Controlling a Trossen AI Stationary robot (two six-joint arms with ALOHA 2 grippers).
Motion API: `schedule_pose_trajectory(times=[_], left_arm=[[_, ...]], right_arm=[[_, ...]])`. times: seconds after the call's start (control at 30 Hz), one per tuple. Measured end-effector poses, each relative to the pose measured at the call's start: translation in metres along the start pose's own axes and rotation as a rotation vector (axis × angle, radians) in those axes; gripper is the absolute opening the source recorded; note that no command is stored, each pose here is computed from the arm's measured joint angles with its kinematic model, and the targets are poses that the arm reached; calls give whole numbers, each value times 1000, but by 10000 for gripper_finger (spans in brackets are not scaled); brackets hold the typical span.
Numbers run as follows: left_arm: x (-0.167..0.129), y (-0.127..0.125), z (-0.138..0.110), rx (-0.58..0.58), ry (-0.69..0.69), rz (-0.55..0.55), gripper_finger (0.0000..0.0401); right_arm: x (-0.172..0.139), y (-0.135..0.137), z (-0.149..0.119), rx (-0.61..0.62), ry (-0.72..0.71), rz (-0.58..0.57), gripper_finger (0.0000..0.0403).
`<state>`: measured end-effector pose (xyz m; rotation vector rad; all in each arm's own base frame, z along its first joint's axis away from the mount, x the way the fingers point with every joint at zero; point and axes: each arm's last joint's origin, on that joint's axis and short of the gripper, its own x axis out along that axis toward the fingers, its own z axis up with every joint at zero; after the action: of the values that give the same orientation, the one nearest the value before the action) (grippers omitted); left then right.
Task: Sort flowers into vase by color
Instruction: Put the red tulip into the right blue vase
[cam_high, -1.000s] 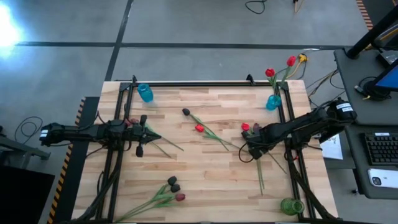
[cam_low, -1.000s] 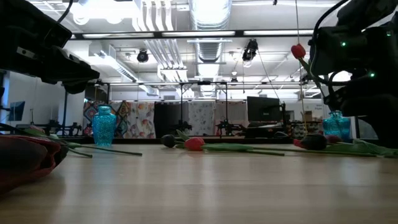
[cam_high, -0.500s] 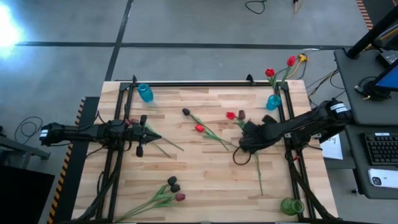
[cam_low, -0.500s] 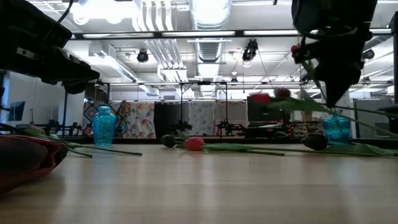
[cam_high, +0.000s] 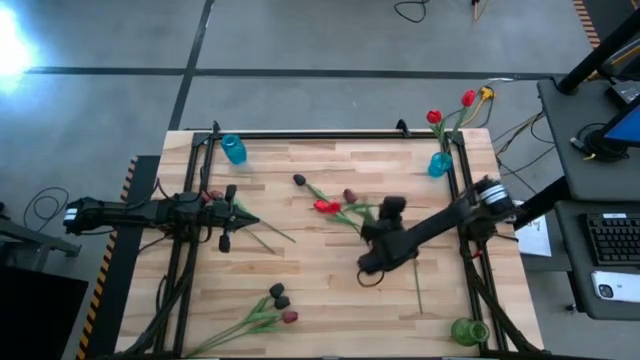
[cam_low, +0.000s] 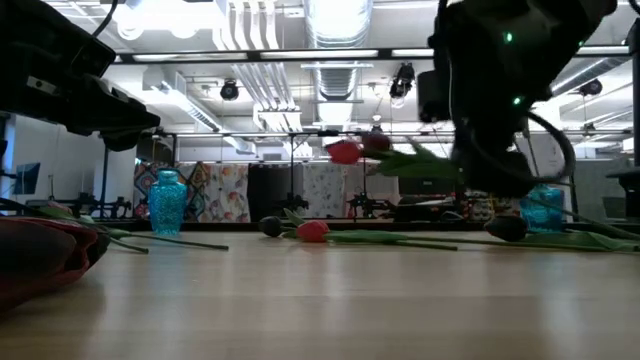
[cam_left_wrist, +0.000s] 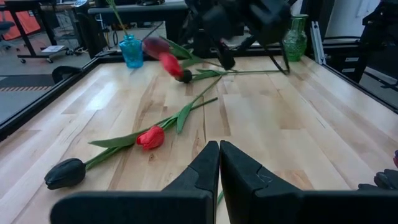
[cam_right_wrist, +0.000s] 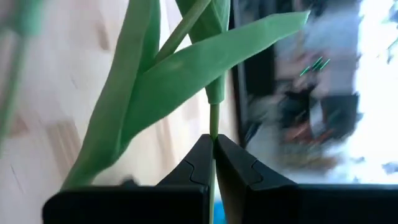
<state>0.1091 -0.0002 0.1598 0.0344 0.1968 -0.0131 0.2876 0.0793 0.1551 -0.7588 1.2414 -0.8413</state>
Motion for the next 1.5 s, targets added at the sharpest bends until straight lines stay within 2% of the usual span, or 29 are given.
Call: schedule_pose_trajectory(times=[0.1,0.2,0.33,0.5,0.7,0.93,1.03,1.13,1.27,1.3,1.43,1.5], left_arm=[[0,0,0,0,0,0,0],[0,0,0,0,0,0,0],[0,0,0,0,0,-1,0],[0,0,0,0,1,0,0],[0,0,0,0,4,-1,0],[1,0,0,0,6,-1,0],[1,0,-1,0,8,-1,0],[1,0,-1,0,8,-1,0],[1,0,-1,0,10,-1,0],[1,0,-1,0,10,-1,0],[1,0,-1,0,10,-1,0],[1,0,-1,0,11,-1,0]], right_arm=[[-3,19,13,-102,-60,-91,9],[-2,29,20,-127,-52,-141,9],[-6,31,30,3,-74,-183,9],[-38,18,44,181,-172,-130,9],[-83,-24,41,355,-228,71,9],[-121,-84,13,604,-242,498,9],[-125,-98,-1,708,-247,579,9],[-119,-104,-13,790,-223,590,9],[-107,-103,-21,882,-246,505,9],[-105,-103,-22,897,-251,513,9],[-92,-97,-20,953,-127,712,9],[-86,-89,-17,929,-117,804,9]])
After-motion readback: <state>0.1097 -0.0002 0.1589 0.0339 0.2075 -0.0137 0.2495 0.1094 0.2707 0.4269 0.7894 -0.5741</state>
